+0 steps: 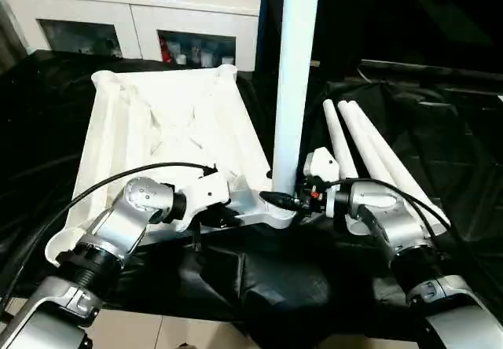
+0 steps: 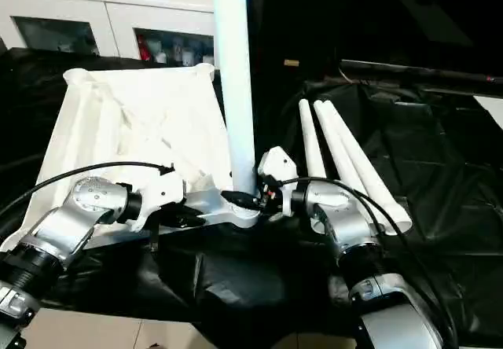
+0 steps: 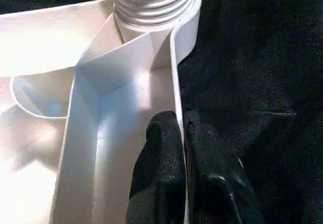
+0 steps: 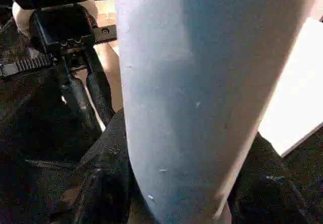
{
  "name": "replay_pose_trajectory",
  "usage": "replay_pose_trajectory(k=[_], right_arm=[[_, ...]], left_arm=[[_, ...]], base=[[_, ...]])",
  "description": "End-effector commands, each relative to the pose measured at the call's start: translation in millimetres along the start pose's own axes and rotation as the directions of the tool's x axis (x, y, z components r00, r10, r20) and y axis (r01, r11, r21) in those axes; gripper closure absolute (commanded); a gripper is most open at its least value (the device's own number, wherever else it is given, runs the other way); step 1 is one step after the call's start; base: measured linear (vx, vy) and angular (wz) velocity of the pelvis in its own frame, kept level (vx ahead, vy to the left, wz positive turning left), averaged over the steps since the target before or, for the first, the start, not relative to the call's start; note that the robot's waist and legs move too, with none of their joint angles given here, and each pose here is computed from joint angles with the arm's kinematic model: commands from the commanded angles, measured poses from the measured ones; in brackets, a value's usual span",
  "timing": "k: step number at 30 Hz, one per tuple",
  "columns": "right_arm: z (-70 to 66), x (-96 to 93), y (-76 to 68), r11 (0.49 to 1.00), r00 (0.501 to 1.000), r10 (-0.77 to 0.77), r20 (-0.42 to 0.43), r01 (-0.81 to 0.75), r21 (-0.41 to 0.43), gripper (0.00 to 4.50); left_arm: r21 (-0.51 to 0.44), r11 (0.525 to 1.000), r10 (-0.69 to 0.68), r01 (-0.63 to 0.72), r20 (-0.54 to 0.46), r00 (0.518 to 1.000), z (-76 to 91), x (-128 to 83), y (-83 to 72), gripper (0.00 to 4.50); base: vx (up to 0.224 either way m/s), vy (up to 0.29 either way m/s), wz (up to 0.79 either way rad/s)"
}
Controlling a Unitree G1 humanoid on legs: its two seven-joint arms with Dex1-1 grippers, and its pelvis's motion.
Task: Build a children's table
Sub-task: Insert table leg to table base
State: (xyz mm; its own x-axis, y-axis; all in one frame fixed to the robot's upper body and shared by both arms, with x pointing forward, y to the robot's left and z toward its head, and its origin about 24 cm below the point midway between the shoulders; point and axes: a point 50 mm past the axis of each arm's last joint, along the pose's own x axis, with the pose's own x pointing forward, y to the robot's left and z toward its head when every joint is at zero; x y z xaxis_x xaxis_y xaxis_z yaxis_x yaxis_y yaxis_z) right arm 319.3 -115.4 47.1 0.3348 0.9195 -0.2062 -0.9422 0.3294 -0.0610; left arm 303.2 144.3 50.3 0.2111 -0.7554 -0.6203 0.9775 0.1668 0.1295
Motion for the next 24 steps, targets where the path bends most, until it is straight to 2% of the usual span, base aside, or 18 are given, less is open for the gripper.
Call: replay_pose_trajectory(k=[1,2,6,10,15,24], right_arm=[[-38.2,-2.4,15.4,0.99,0.993,0.016,-0.114,0.001,0.143,2.59],[-36.7,-4.7,12.0,0.982,0.997,-0.043,-0.069,0.055,0.179,2.59],[-37.7,-7.4,11.7,0.974,0.996,-0.084,-0.038,0.09,0.208,2.59],[-47.0,-13.9,17.4,0.968,0.993,-0.106,-0.042,0.113,0.222,2.59],[-51.1,-17.7,18.5,0.965,0.991,-0.123,-0.053,0.132,0.225,2.59],[-50.5,-16.2,15.9,0.965,0.989,-0.126,-0.071,0.139,0.221,2.59]], left_arm=[[0.03,0.999,-0.042,0.043,-0.024,0.999,0.1,7,-6.9,4.5],[0.021,0.999,-0.031,0.031,-0.02,0.999,-0.8,6,-6.6,4.5],[0.01,1.0,-0.018,0.018,-0.02,1.0,-2.4,5,-6.3,4.5],[-0.004,1.0,-0.013,0.012,-0.013,1.0,-3.4,3,-5.7,4.5],[-0.008,1.0,-0.014,0.013,-0.021,1.0,-6.1,3,-5.8,4.5],[-0.008,1.0,-0.017,0.017,-0.021,1.0,-5.2,4,-5.5,4.5]], base=[[0.0,0.0,0.0],[0.0,0.0,0.0],[0.0,0.0,0.0],[0.0,0.0,0.0],[0.0,0.0,0.0],[0.0,0.0,0.0]])
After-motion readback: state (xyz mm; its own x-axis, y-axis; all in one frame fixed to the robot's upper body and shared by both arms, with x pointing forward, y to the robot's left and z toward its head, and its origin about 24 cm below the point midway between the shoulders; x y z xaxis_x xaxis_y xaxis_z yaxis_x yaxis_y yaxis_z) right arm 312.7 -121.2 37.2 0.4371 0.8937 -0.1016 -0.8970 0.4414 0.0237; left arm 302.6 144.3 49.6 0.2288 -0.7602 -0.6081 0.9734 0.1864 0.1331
